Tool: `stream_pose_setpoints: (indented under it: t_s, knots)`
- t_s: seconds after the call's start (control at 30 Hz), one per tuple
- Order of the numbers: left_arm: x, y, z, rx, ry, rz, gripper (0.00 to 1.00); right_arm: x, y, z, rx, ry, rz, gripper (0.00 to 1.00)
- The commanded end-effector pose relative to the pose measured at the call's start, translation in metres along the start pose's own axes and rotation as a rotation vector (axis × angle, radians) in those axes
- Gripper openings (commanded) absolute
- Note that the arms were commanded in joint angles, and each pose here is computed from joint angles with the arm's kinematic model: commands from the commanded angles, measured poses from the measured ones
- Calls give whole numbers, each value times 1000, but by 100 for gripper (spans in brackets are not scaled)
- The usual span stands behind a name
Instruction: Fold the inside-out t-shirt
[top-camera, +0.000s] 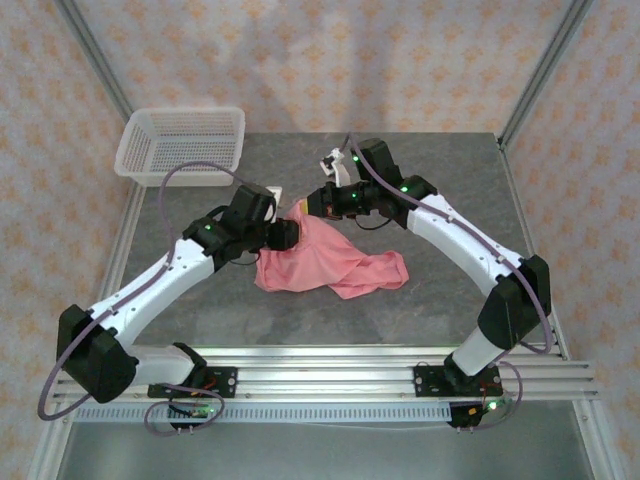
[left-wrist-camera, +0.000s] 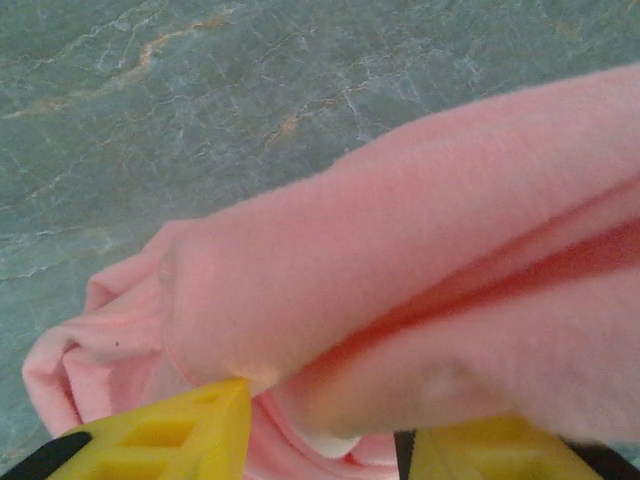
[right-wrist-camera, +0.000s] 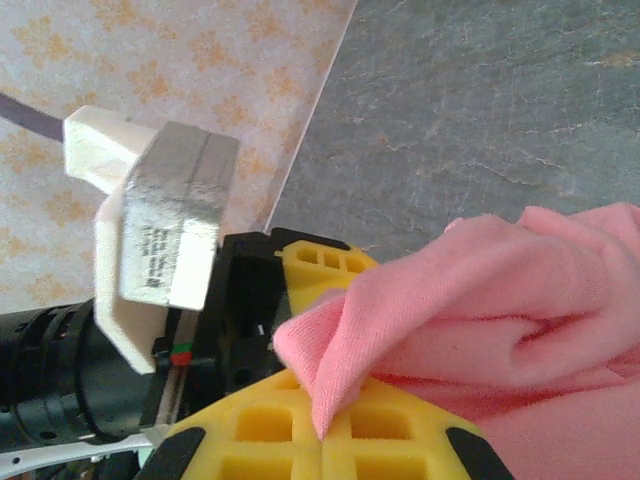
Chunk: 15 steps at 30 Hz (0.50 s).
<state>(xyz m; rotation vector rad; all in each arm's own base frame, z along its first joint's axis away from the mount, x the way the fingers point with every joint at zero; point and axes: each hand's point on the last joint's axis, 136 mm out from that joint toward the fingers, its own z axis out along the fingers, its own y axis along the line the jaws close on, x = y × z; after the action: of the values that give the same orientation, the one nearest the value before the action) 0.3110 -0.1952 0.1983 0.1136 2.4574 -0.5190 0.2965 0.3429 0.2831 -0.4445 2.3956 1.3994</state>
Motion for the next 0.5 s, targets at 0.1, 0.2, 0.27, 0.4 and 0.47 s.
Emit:
stream_pose_setpoints:
  t_s: [0.1, 0.2, 0.27, 0.4, 0.47]
  knots:
    - [-22, -21, 5, 85, -36, 35, 32, -9, 28, -17, -64, -42, -45, 0]
    - [-30, -37, -10, 185, -39, 10, 0, -9, 15, -20, -18, -58, -46, 0]
    - [-49, -53, -37, 333, -82, -73, 0, -14, -15, -31, 86, -104, -27, 0]
    - [-83, -92, -108, 597, -155, -98, 0, -5, -97, -50, 279, -172, 4, 0]
    - [-83, -104, -123, 629, -102, -48, 0, 9, -105, -46, 311, -137, -82, 0]
